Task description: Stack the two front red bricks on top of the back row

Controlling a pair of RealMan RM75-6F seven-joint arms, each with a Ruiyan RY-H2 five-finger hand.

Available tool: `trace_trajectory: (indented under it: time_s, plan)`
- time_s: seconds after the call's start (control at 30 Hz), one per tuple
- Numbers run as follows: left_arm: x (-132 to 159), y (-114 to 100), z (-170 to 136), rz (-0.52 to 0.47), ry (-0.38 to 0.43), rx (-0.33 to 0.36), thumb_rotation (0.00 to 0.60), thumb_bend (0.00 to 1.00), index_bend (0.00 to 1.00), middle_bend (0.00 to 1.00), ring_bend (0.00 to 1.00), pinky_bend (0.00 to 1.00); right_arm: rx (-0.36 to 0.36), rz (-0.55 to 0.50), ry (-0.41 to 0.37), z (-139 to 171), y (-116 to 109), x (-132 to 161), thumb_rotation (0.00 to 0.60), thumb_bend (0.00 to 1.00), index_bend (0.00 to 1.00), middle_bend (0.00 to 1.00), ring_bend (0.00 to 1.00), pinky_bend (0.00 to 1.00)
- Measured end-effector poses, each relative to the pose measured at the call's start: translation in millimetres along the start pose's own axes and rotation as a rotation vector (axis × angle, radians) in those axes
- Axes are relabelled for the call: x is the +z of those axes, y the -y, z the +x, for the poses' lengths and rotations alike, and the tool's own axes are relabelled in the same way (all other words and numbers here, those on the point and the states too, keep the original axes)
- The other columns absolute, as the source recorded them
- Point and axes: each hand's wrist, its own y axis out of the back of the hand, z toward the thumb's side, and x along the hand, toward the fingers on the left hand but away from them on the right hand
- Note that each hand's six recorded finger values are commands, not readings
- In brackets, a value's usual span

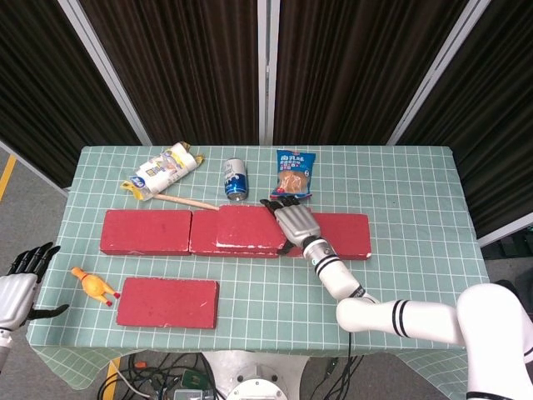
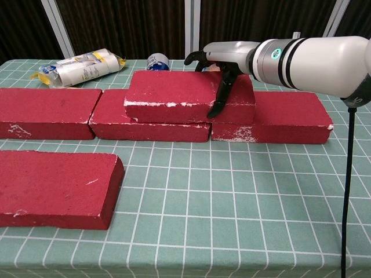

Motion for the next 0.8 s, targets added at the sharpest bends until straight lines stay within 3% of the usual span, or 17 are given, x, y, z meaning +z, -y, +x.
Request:
trace_trajectory:
  time_s: [0.5,0.8]
  plan:
    - [-1.6,1.3,-0.3,0.0,-0.003,-0.004,0.6,0.0,0.01,0.0,0.0,0.02,0.012,0.002,-0.005,-1.9,3.2,0.5,0.6,0.0,0.0,0.34,0.02,0.0]
    - [-1.6,1.3,0.1,0.0,-0.003,-0.005,0.6,0.0,0.01,0.0,0.0,0.02,0.026,0.004,-0.013,-1.9,4.8,-0.8,0.6,0.0,0.0,0.23,0.0,0.0]
